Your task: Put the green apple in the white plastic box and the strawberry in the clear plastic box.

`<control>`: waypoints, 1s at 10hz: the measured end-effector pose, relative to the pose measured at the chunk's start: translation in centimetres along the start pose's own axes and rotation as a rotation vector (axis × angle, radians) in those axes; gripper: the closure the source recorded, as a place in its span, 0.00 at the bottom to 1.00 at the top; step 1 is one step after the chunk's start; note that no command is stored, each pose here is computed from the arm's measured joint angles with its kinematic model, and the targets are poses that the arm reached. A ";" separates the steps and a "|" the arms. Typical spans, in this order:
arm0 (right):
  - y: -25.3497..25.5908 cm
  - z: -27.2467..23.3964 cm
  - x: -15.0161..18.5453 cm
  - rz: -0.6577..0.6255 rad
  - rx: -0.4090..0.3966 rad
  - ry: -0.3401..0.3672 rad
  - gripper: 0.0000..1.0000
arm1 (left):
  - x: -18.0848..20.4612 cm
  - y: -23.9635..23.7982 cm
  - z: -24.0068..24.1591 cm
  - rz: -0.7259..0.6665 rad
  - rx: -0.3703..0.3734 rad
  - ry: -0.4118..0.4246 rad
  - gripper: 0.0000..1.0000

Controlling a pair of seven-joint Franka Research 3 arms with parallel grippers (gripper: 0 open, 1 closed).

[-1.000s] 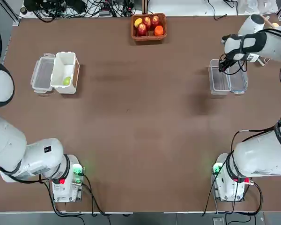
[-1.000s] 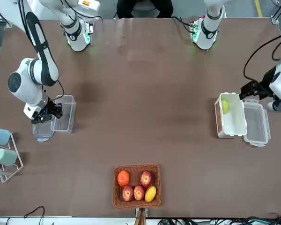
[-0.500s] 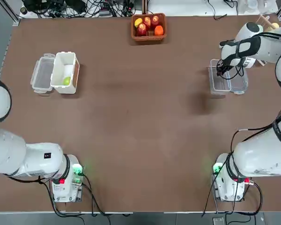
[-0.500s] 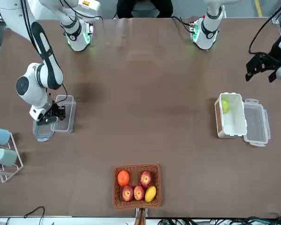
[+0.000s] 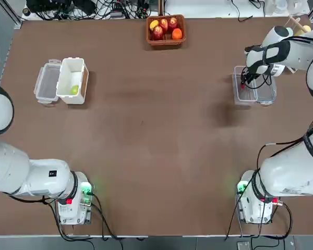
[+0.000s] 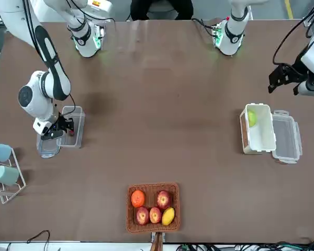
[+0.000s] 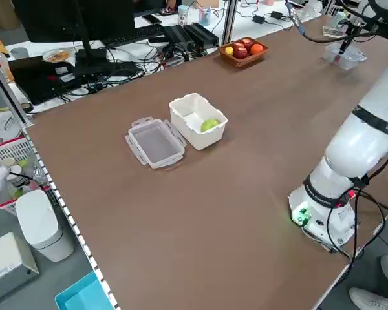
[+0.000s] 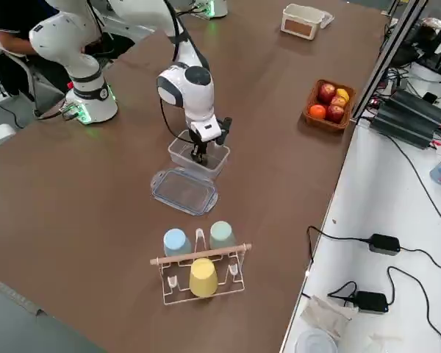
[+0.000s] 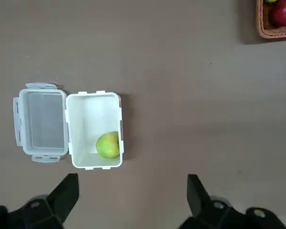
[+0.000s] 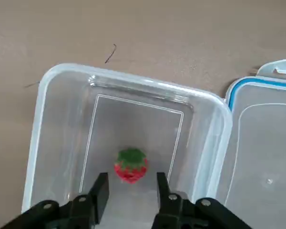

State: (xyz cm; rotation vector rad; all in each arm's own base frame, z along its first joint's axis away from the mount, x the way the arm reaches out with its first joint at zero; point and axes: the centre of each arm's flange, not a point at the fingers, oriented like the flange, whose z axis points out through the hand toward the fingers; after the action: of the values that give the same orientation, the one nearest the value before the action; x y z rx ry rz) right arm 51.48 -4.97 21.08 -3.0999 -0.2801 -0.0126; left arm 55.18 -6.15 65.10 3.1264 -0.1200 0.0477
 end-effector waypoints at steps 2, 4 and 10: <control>0.0 0.0 0.0 0.001 0.000 -0.001 0.51 | 0.0 -0.2 0.0 -0.004 0.000 0.000 0.00; 0.1 -0.8 0.3 0.007 0.024 -0.059 0.51 | 0.0 -0.8 0.0 -0.014 0.000 0.000 0.00; 0.3 -18.3 6.1 0.138 0.069 -0.126 0.00 | 0.1 -0.8 0.1 -0.015 0.000 -0.003 0.00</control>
State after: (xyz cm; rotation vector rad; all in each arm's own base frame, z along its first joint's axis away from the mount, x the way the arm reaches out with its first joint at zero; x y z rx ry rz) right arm 57.45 -4.71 39.47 -3.0478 -0.0679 0.1911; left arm 55.31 -5.31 64.96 3.1275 -0.0972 0.0434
